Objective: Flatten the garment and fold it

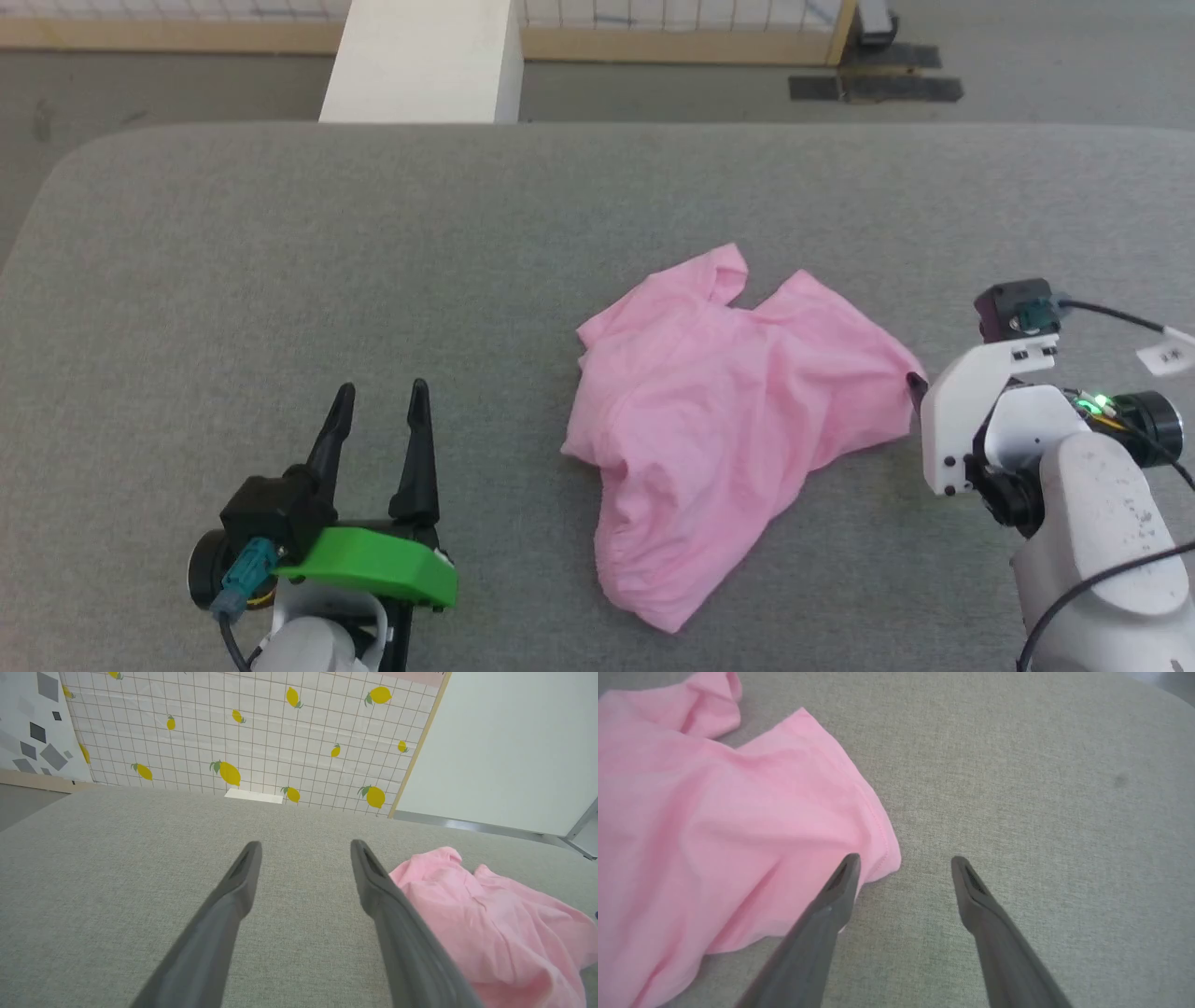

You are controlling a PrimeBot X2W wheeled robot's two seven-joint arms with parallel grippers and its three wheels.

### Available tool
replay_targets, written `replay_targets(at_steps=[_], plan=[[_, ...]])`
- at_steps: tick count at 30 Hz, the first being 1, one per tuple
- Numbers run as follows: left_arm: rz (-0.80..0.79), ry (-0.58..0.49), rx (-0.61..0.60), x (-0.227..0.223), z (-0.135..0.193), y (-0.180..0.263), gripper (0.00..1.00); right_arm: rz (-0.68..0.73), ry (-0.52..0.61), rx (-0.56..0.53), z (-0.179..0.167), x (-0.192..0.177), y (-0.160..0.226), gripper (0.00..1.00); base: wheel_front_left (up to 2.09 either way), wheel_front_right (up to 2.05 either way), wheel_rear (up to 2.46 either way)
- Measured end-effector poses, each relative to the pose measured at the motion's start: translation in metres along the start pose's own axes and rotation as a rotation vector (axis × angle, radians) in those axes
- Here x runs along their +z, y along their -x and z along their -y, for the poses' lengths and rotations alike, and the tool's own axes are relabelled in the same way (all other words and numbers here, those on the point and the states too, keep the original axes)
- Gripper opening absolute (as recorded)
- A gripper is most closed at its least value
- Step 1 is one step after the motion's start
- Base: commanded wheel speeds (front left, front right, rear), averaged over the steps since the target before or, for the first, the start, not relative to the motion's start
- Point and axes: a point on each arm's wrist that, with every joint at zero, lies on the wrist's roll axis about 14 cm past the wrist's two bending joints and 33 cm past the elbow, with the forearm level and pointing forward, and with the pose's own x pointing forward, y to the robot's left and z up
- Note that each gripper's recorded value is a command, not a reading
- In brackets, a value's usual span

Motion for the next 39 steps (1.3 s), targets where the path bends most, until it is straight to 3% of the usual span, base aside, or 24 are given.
replay_targets(at_steps=[5, 6, 7, 12, 18, 24, 28, 30, 31, 32, 36, 39], plan=[[-0.023, 0.005, 0.028, -0.010, -0.011, -0.004, 1.00, -0.158, 0.036, 0.042, -0.017, -0.032, -0.026, 1.00, 0.00, 0.00, 0.00], [-0.027, 0.006, 0.037, -0.011, -0.014, -0.005, 1.00, -0.156, 0.032, 0.051, -0.020, -0.031, -0.029, 0.36, 0.00, 0.00, 0.00], [-0.034, 0.008, 0.043, -0.014, -0.016, -0.004, 1.00, -0.148, 0.030, 0.062, -0.023, -0.027, -0.033, 0.00, 0.00, 0.00, 0.00], [-0.062, 0.018, 0.049, -0.024, -0.019, -0.001, 1.00, -0.054, -0.029, 0.090, -0.029, -0.007, -0.040, 0.00, 0.00, 0.00, 0.00], [-0.037, 0.043, 0.049, -0.016, -0.015, 0.001, 1.00, 0.145, -0.185, -0.048, 0.037, 0.011, -0.004, 0.00, 0.00, 0.00, 0.00], [-0.024, 0.048, 0.014, -0.012, -0.003, 0.004, 1.00, 0.038, -0.314, -0.143, 0.068, -0.071, 0.054, 0.00, 0.00, 0.00, 0.00], [-0.026, 0.051, -0.011, -0.012, 0.006, 0.005, 1.00, -0.129, -0.443, -0.084, 0.052, -0.139, 0.083, 0.00, 0.00, 0.00, 0.00], [-0.032, 0.052, -0.028, -0.014, 0.012, 0.005, 1.00, -0.143, -0.472, -0.067, 0.046, -0.151, 0.091, 0.00, 0.00, 0.00, 0.00], [-0.037, 0.055, -0.041, -0.015, 0.016, 0.005, 1.00, -0.111, -0.495, -0.068, 0.047, -0.148, 0.094, 0.39, 0.00, 0.00, 0.00], [-0.048, 0.064, -0.056, -0.017, 0.021, 0.005, 1.00, -0.064, -0.516, -0.077, 0.052, -0.142, 0.096, 1.00, 0.00, 0.00, 0.00], [-0.126, 0.142, -0.177, -0.025, 0.058, 0.005, 1.00, 0.147, -0.542, -0.173, 0.087, -0.112, 0.112, 1.00, 0.00, 0.00, 0.00], [-0.268, 0.184, -0.381, -0.038, 0.116, 0.015, 1.00, 0.249, -0.528, -0.244, 0.110, -0.095, 0.124, 1.00, 0.00, 0.00, 0.00]])
